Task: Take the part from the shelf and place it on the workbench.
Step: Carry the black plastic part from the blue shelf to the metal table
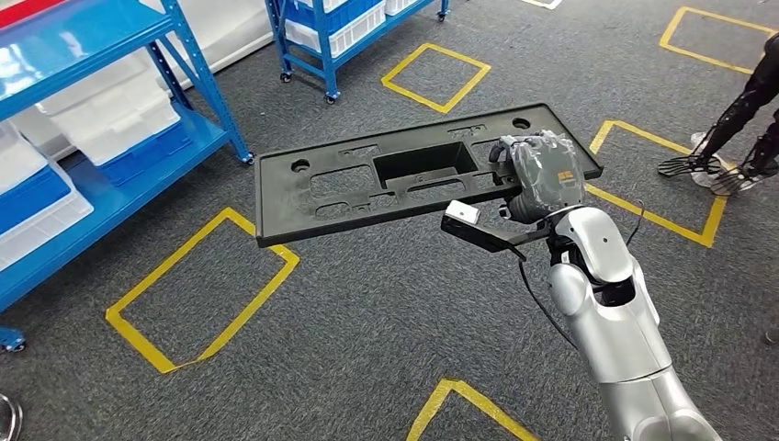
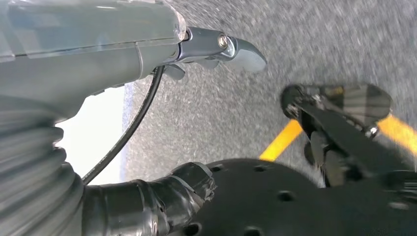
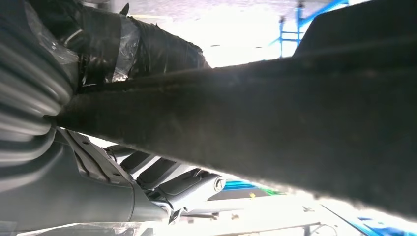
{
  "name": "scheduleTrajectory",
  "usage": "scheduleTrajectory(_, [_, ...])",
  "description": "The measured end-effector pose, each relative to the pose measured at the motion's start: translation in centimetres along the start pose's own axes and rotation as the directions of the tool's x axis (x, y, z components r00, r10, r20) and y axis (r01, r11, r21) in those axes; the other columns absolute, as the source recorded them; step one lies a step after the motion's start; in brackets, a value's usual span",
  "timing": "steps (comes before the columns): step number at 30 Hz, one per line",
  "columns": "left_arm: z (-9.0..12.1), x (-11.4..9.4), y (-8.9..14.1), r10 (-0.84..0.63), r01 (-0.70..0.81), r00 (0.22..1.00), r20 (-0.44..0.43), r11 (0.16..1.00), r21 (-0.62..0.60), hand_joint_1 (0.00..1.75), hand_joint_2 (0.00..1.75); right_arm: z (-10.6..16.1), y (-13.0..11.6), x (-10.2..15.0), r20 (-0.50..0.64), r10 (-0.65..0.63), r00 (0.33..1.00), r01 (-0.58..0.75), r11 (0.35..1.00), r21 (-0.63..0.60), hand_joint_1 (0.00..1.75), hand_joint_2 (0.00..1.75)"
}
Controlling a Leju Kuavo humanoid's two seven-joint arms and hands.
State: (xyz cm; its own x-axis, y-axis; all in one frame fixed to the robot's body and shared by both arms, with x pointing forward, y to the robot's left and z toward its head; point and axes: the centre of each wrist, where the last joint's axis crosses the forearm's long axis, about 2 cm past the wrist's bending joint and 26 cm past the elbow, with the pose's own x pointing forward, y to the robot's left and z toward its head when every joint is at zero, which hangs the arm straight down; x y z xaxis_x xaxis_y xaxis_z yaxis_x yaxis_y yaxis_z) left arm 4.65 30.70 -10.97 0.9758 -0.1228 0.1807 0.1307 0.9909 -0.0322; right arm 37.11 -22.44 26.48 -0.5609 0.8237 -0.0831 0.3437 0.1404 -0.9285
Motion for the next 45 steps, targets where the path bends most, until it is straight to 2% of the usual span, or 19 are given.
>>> scheduleTrajectory(25, [0.0, 0.1, 0.4, -0.022, 0.022, 1.000, -0.010, 1.000, 0.008, 0.00, 1.75, 2.3, -0.4, 0.1, -0.036, 0.064, 0.997, -0.064, 0.998, -0.004, 1.75, 1.75])
scheduleTrajectory(35, [0.2, -0.5, 2.4, -0.005, 0.005, 1.000, -0.027, 1.000, 0.022, 0.00, 1.75, -0.7, -1.2, 3.3, -0.055, 0.046, 0.997, -0.048, 0.998, -0.041, 1.75, 1.75])
scheduleTrajectory(39, [0.3, -0.7, 3.2, -0.005, 0.007, 0.999, -0.033, 0.999, 0.035, 0.00, 1.75, -1.5, -1.3, 3.6, -0.058, 0.038, 0.998, -0.040, 0.998, -0.049, 1.75, 1.75])
scheduleTrajectory(45, [0.3, -0.6, 3.0, 0.001, 0.000, 1.000, -0.031, 0.999, 0.032, 0.00, 1.75, -1.6, -1.1, 3.5, -0.060, 0.038, 0.997, -0.040, 0.998, -0.043, 1.75, 1.75])
